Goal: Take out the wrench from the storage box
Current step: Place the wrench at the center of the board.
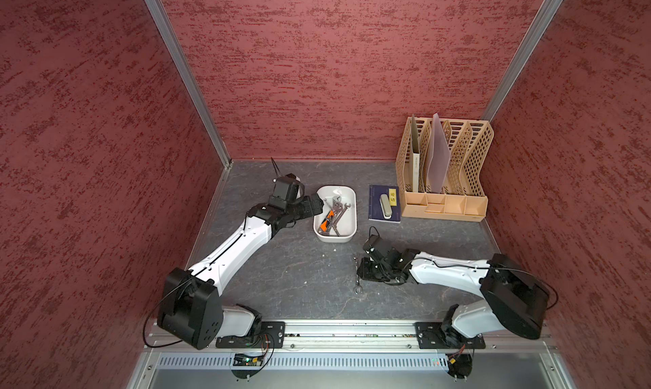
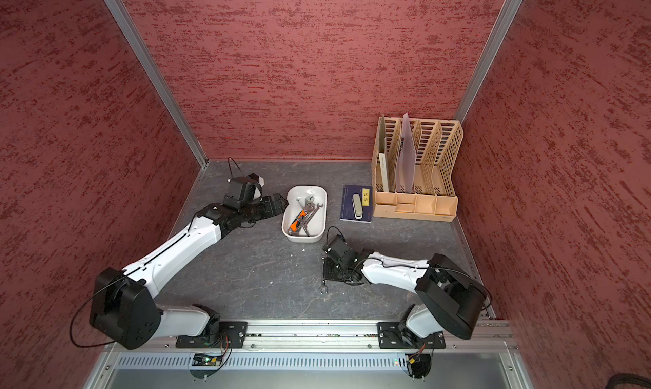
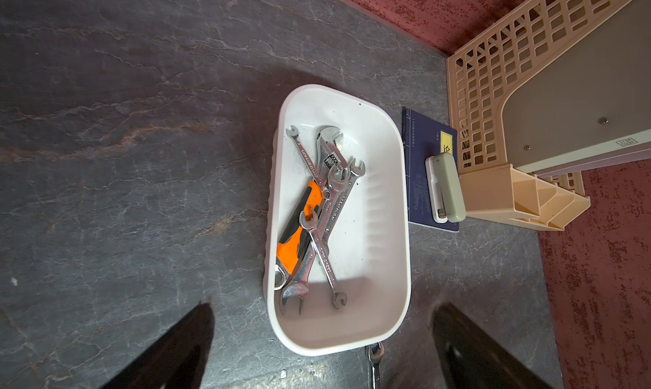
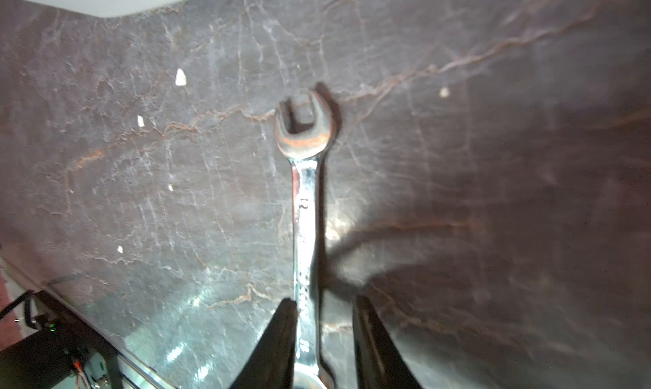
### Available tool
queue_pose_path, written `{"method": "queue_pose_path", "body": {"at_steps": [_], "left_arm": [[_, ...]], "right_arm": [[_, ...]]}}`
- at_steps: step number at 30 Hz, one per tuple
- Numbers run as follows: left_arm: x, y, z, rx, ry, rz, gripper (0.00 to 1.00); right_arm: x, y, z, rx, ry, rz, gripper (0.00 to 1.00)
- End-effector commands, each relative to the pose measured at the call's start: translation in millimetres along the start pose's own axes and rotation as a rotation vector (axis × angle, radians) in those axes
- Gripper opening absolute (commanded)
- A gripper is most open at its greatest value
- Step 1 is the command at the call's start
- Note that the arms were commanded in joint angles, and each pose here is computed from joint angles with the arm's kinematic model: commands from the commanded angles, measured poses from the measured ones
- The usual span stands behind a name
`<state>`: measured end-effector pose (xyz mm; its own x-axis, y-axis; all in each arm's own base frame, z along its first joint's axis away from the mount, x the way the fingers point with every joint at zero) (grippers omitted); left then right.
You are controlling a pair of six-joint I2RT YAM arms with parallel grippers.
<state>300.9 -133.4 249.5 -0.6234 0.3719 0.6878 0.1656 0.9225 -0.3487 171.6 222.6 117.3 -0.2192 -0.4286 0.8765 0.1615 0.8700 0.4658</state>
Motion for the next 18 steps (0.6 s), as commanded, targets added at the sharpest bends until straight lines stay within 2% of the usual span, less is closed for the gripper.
{"method": "queue_pose_path", "body": {"at_steps": [1,5,9,13,18], "left_arm": [[11.8,-1.3,-9.0,-0.003,-0.006,0.016,1.00],[13.9,6.7,-13.6,0.034,0.013,0.014,1.00],[13.4,14.4,-15.8,0.053,0.013,0.002,1.00],[10.8,17.5,-18.2,0.051,0.006,-0.009,1.00],[2.1,19.9,-18.5,0.048,0.027,-0.017,1.00]], "right_arm": [[31.8,20.9,-11.8,0.117,-0.073,0.049,0.35],[51.9,53.6,-29.7,0.218,-0.118,0.067,0.36],[51.9,87.9,-52.6,0.300,-0.126,0.077,0.39],[40.7,121.6,-82.9,0.365,-0.105,0.050,0.40],[9.6,138.1,-119.3,0.436,-0.058,0.038,0.42]]}}
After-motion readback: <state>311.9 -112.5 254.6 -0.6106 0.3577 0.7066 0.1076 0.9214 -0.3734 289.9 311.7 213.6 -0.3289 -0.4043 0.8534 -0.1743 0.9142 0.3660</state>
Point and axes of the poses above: each gripper's point midway between its finger pads, its own x axis back along the fingers, its own y axis along the line the jaws close on, z = x × y, the point moved 9 cm from there along x, back along the fingers, and after that the axes turned 12 degrees about -x, right-handed, at the moved point
